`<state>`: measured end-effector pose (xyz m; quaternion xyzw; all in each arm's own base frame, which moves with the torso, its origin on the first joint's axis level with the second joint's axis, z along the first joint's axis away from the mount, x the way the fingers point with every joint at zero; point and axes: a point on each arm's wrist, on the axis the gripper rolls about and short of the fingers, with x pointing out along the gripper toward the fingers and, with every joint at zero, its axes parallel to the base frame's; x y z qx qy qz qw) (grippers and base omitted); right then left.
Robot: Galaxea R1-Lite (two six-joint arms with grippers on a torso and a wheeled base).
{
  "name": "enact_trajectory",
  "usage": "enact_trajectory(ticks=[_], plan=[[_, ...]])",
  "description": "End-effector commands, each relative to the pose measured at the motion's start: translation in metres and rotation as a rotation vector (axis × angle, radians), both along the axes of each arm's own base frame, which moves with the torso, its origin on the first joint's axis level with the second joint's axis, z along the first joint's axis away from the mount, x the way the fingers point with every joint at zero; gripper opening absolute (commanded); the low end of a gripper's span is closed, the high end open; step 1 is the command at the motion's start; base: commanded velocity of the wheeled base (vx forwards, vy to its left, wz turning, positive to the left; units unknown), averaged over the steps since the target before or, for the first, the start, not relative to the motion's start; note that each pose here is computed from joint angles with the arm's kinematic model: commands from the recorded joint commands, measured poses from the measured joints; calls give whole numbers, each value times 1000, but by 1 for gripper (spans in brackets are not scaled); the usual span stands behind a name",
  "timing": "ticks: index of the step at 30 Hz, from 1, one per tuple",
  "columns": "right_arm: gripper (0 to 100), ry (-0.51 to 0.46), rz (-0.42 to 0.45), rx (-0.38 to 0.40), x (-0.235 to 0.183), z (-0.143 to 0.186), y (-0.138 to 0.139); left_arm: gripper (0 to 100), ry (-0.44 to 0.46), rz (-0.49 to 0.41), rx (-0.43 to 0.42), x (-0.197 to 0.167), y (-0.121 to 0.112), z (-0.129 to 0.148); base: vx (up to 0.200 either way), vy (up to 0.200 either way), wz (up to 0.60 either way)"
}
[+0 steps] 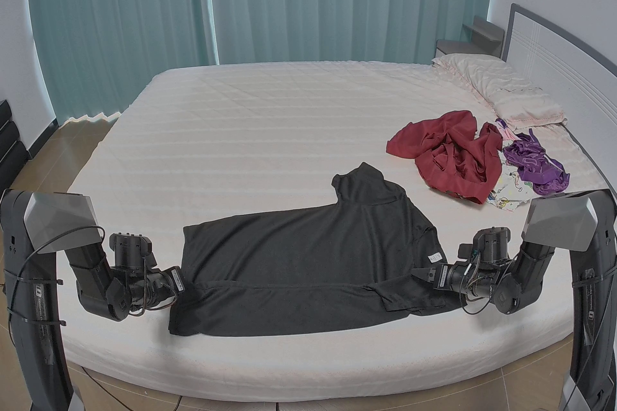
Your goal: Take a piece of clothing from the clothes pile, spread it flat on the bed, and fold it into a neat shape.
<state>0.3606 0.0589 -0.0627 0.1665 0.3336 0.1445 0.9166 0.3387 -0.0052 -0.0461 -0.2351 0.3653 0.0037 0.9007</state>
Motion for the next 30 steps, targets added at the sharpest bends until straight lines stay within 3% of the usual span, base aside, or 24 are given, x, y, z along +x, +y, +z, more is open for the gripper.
enact_trajectory(ticks=[1,18,24,30], plan=[[0,16,3,-1,-1,-6,1,0,0,1,-1,0,0,0,0,0,0],[0,-17,-68,45,8,3,-10,0,-8,28,3,6,8,-3,0,0,0],[0,-65,-89,60,14,7,-15,0,-9,83,48,15,11,-12,0,0,0],[0,-53,-97,63,12,5,-14,0,-2,94,63,17,11,-18,0,0,0]])
